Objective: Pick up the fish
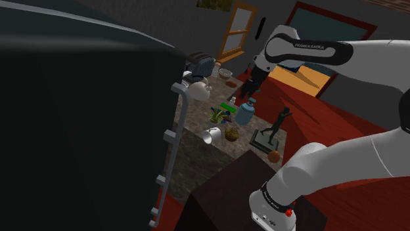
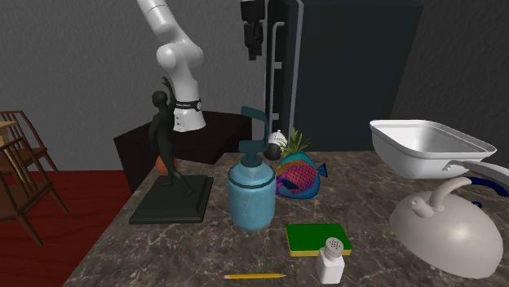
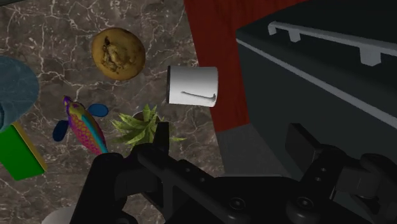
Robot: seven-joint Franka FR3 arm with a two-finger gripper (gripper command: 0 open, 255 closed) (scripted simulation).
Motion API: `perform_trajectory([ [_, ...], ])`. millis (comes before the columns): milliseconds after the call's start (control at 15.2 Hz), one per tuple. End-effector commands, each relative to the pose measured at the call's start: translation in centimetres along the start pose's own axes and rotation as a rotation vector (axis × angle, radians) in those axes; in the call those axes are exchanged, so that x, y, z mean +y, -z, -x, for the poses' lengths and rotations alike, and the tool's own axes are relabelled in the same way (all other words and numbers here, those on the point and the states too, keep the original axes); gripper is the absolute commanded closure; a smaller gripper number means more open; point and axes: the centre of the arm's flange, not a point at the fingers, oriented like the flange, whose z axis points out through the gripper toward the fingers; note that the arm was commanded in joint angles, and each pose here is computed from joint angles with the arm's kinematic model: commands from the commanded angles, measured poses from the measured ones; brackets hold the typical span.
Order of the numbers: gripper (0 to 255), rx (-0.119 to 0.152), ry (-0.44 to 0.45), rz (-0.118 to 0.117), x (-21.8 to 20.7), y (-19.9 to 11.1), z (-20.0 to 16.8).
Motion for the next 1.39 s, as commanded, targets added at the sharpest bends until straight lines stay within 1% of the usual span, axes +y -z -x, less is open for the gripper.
perform_trajectory([
  [0, 0, 0.004, -0.010, -0.012, 2.1, -1.7, -1.0],
  [1320, 0, 0.040, -0.105, -0.141, 22.5, -17.6, -10.9],
])
